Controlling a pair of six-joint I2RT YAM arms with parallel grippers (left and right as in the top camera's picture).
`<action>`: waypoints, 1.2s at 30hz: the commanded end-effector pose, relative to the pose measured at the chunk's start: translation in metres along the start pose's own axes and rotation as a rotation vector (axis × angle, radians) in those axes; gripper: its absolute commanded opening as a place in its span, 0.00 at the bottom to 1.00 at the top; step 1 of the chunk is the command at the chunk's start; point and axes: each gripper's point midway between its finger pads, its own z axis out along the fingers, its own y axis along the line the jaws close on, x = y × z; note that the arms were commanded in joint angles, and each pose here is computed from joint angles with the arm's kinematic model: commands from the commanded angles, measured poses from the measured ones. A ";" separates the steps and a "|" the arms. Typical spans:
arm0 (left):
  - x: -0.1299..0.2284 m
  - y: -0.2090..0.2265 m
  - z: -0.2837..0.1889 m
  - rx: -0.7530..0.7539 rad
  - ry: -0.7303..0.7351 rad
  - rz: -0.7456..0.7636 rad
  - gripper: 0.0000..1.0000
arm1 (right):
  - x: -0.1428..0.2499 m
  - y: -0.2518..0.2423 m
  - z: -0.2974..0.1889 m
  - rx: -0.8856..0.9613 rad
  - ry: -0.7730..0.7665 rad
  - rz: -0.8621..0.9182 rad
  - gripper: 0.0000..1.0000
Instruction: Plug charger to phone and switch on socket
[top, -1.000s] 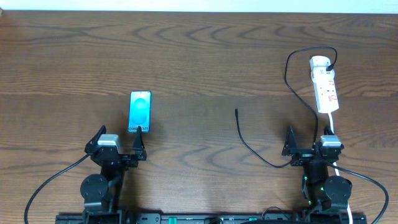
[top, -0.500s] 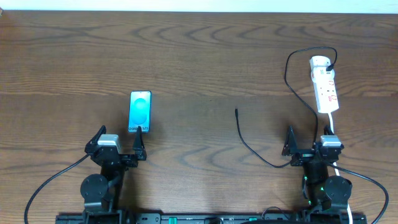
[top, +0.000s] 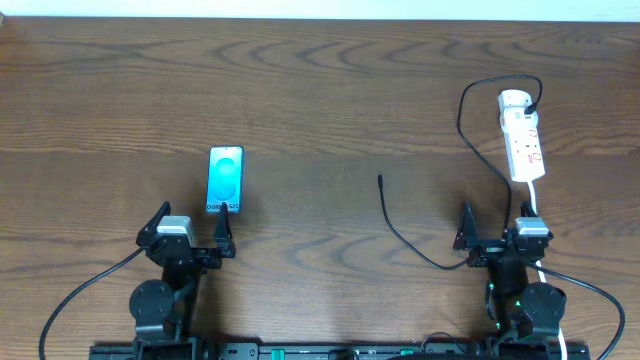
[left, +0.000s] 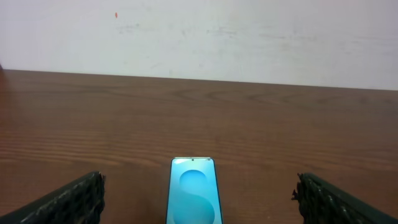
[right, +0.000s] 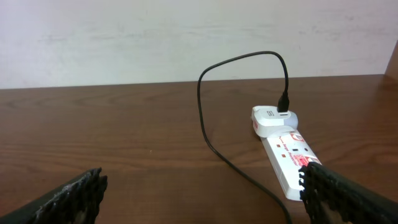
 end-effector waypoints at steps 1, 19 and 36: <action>0.016 0.001 0.002 0.001 0.036 0.001 0.98 | 0.000 0.003 0.000 -0.011 -0.001 -0.008 0.99; 0.016 0.001 0.002 0.001 0.035 0.001 0.98 | 0.000 0.003 0.000 -0.011 -0.001 -0.008 0.99; -0.012 -0.001 -0.001 0.008 -0.043 -0.043 0.98 | 0.000 0.003 0.000 -0.011 -0.001 -0.008 0.99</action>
